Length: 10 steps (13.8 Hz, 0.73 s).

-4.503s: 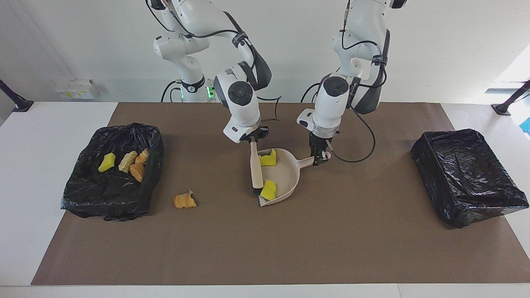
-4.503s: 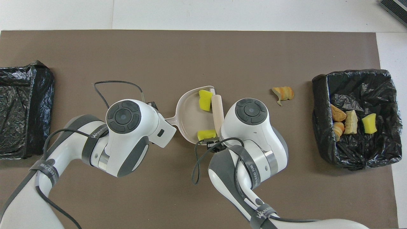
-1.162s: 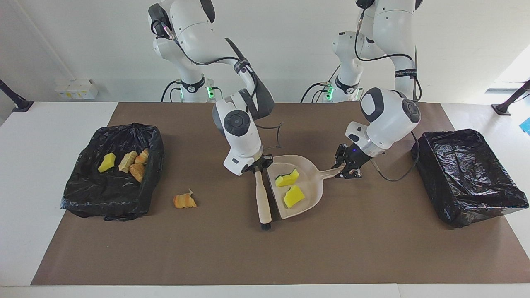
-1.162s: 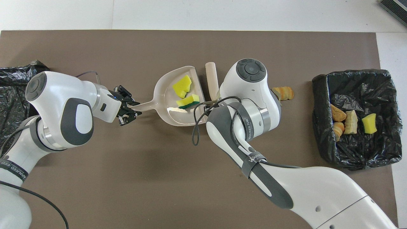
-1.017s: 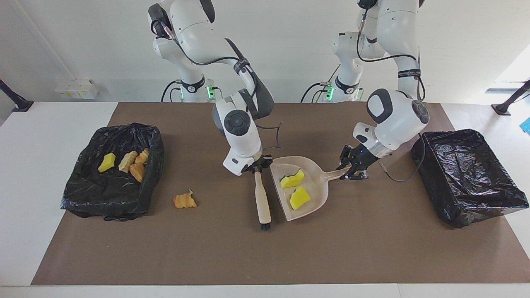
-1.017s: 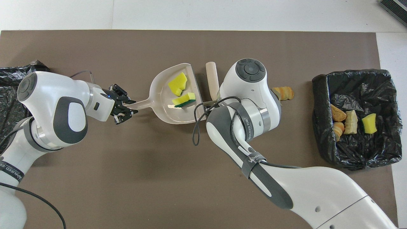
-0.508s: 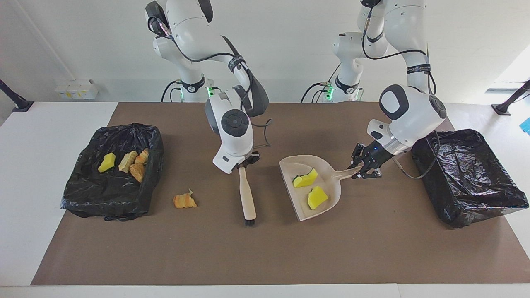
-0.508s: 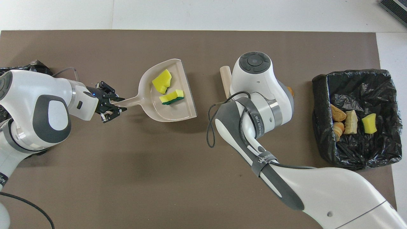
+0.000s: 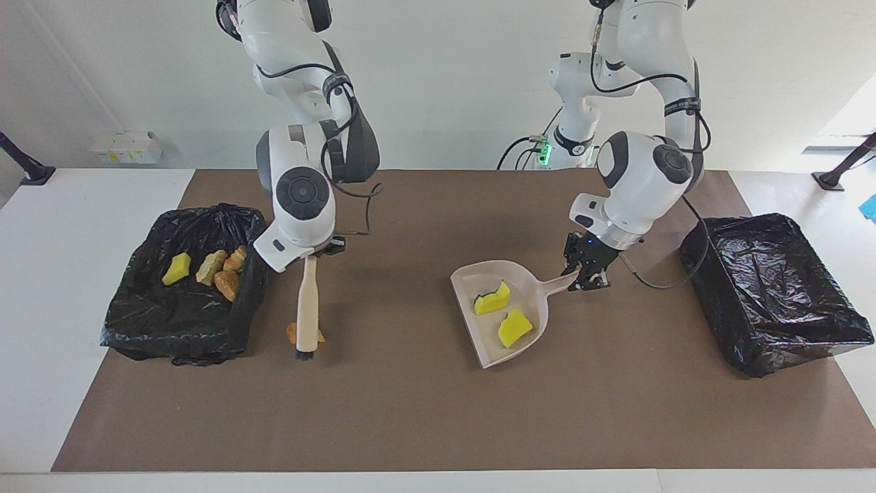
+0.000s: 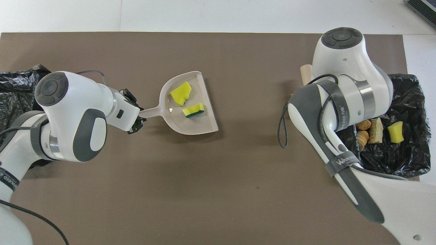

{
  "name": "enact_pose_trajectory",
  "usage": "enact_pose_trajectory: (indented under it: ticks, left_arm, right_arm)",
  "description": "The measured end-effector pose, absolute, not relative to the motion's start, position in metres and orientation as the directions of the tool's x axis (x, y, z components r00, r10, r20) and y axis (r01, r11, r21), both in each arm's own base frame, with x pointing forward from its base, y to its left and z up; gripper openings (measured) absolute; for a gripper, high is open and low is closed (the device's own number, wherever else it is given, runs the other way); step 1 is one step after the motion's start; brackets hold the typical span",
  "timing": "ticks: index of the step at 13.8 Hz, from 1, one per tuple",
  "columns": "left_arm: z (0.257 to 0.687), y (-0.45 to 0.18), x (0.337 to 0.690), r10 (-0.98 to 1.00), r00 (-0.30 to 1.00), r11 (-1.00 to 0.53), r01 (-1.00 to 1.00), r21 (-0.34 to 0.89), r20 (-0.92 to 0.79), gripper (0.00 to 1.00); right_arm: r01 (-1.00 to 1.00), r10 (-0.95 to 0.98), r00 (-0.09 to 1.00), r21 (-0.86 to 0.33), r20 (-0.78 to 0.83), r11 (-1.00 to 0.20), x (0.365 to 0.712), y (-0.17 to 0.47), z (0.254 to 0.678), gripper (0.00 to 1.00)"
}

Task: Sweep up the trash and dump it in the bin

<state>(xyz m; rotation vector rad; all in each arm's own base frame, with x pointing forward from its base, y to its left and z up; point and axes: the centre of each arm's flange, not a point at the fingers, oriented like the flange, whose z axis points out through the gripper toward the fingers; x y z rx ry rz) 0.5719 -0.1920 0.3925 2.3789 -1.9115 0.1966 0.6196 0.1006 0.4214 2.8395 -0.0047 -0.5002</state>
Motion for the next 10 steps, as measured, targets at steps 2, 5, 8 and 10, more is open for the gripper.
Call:
enact_pose_trajectory:
  ticks: [2,5,8,10]
  left_arm:
    - [0.394,-0.225,0.560,-0.970,0.226,-0.231,-0.972,-0.042,0.091,0.33]
    - [0.392,-0.229,0.557,-0.971,0.228,-0.231,-0.972,-0.039,0.070,0.33]
    - [0.390,-0.226,0.557,-0.971,0.231,-0.234,-0.972,-0.033,0.063,0.33]
    - [0.388,-0.226,0.556,-0.971,0.231,-0.233,-0.972,-0.029,0.060,0.33]
  right_arm:
    - [0.056,-0.025,0.937,0.221,-0.348,-0.974,0.627,0.053,0.416,0.26]
    - [0.066,-0.004,0.944,0.200,-0.330,-0.978,0.629,0.039,0.378,0.26]
    - [0.091,0.026,0.940,0.177,-0.340,-0.980,0.620,0.058,0.340,0.26]
    - [0.059,0.005,0.943,0.151,-0.332,-0.987,0.616,0.087,0.340,0.26]
